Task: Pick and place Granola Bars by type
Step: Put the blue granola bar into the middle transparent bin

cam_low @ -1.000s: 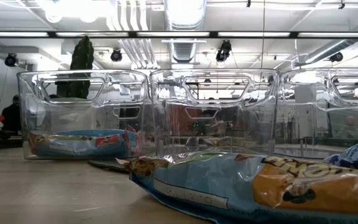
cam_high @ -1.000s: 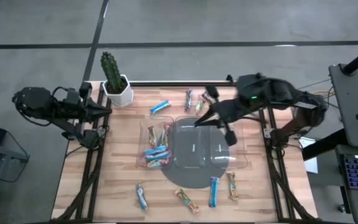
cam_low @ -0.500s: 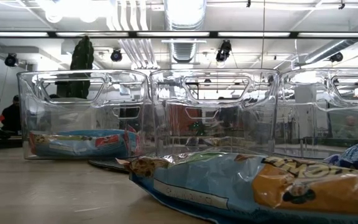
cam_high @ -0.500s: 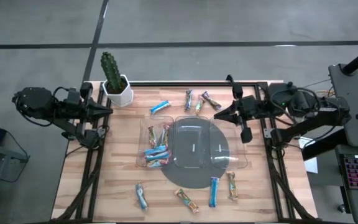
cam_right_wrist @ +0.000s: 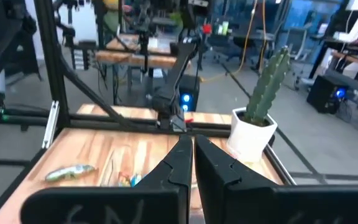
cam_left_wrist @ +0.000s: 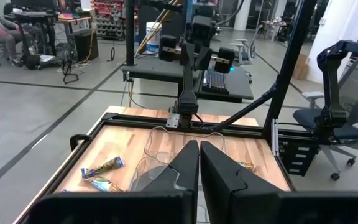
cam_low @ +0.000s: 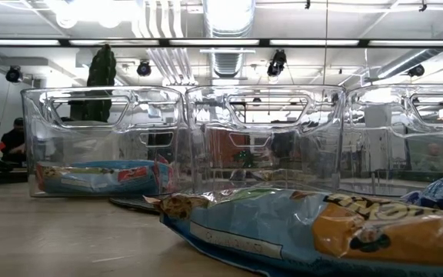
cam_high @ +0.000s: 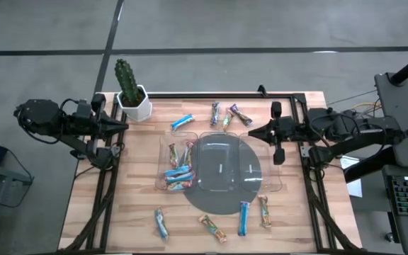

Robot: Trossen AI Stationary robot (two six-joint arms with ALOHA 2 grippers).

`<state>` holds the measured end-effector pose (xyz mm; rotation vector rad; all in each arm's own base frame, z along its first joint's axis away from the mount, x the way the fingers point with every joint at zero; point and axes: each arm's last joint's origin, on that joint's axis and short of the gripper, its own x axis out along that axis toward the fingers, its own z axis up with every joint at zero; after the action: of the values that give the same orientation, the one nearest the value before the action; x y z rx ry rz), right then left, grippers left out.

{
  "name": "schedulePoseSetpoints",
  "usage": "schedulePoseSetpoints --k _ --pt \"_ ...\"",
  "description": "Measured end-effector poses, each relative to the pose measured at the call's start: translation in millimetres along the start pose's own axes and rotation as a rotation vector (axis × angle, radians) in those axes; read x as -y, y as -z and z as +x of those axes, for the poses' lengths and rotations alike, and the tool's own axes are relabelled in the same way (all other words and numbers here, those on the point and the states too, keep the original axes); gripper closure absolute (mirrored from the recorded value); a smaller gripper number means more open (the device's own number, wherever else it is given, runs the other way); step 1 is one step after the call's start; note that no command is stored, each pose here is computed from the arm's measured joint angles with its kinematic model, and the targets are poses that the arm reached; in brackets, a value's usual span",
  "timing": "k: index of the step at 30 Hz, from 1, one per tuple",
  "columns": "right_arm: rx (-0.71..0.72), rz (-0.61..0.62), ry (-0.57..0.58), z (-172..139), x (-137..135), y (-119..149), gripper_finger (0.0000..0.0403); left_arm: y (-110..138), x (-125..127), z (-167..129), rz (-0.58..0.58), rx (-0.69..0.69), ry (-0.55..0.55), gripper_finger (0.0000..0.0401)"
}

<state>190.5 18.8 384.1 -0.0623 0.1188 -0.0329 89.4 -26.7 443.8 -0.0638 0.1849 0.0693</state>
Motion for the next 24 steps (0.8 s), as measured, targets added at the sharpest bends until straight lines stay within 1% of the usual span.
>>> schedulePoseSetpoints --k 3,6,9,13,14,16,19,24 --pt "0.059 0.008 0.007 0.7 -0.4 14.3 0.0394 0.1 0.4 0.9 0.004 -0.003 -0.001 0.0401" --pt "0.162 0.005 0.019 0.0 -0.3 22.4 0.0394 0.5 0.8 1.7 0.007 -0.006 -0.001 0.0401" --pt "0.231 0.029 0.078 -0.5 1.0 28.4 0.0394 2.2 1.6 3.7 0.027 -0.004 -0.001 0.0401" --pt "0.245 0.136 0.186 -0.6 4.4 30.4 0.0394 11.0 2.8 8.4 0.062 0.004 0.000 0.0401" --pt "0.247 0.150 0.196 -0.7 4.7 30.1 0.0394 14.0 2.3 8.6 0.061 0.006 0.000 0.0401" --pt "0.250 0.158 0.212 -0.7 5.2 28.5 0.0394 21.5 2.3 11.3 0.055 0.003 -0.008 0.0401" --pt "0.257 0.142 0.220 -1.9 5.7 25.2 0.0394 32.3 2.0 17.1 0.033 0.024 -0.060 0.0401" --pt "0.253 0.144 0.304 -4.2 9.0 21.8 0.0394 55.2 1.7 28.3 0.019 0.019 -0.157 0.0401"
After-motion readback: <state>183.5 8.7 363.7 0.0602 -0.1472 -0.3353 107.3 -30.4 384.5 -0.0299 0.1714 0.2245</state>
